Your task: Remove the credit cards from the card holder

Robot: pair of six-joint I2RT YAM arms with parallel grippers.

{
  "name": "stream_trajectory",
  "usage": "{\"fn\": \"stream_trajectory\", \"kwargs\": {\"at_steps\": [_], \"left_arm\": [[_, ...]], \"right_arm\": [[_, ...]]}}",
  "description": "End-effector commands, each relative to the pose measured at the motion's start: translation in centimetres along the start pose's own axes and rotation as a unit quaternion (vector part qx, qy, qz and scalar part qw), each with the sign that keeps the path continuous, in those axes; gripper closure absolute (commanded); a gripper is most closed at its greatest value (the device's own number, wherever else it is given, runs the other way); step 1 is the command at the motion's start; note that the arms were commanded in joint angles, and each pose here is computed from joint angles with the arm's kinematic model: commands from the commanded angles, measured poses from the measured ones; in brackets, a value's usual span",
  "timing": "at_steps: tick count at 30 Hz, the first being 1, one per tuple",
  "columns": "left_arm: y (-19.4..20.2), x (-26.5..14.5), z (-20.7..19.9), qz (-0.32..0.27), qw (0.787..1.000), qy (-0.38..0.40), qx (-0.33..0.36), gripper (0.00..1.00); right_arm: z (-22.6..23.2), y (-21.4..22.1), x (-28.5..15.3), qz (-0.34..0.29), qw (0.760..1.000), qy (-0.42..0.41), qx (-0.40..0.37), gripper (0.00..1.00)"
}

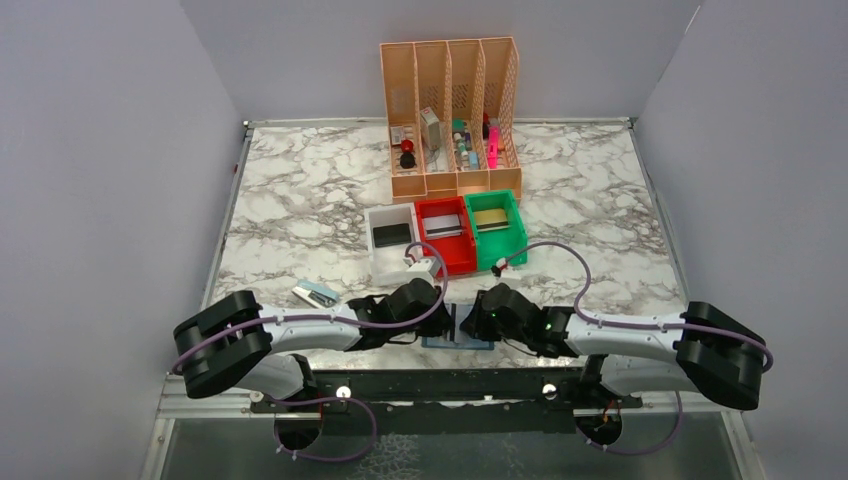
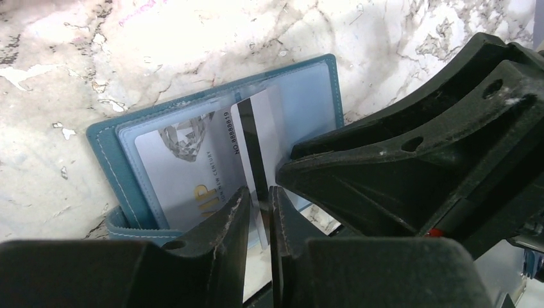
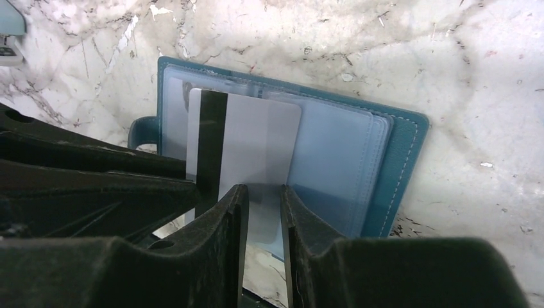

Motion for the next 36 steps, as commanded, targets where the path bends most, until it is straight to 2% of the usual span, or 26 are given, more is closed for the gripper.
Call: {"fn": "stream_trajectory", "kwargs": {"at_steps": [1, 8, 14, 21, 26, 33, 36], "left_arm": [[-0.1, 0.4, -1.2, 0.013, 0.999, 0.036, 0.003, 0.79], [-0.1, 0.7, -1.3, 0.018, 0.999, 0.032, 0.007, 0.80], [-0.4, 0.3, -1.5, 0.008, 0.999, 0.032, 0.013, 0.93], [-1.9, -1.5, -1.4, -0.039, 0.999, -0.016, 0.029, 1.00], [-3.8, -3.6, -3.1, -0.074, 0.996, -0.009, 0.057, 1.00], [-6.4, -5.5, -2.2, -0.098, 0.992, -0.031, 0.066, 1.00], [-7.9, -6.6, -1.1, -0.100, 0.994, -0.016, 0.049, 1.00]], "right_arm": [[-0.6, 0.9, 0.2, 0.015, 1.000, 0.006, 0.011, 0.70], [-0.9, 0.7, -0.2, 0.004, 1.000, 0.010, 0.018, 0.71], [-0.8, 0.3, -0.8, -0.005, 1.000, 0.012, 0.014, 0.71], [-0.4, -2.0, -3.0, -0.058, 0.998, 0.013, 0.003, 0.66], [-0.3, -3.4, -4.4, -0.110, 0.994, 0.011, 0.016, 0.54], [-0.2, -4.5, -5.1, -0.142, 0.990, 0.021, 0.010, 0.36], [0.6, -5.3, -5.0, -0.128, 0.991, -0.013, -0.048, 0.33]]}}
Point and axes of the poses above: each gripper's point midway between its finger pads, its own x axis out along the fingers, its own z axis along the line the jaws close on, y = z × x, the point moved 10 cm from there along -x, back along the fingers, and after that the axes turned 13 degrees about -x, right-handed, at the moved point
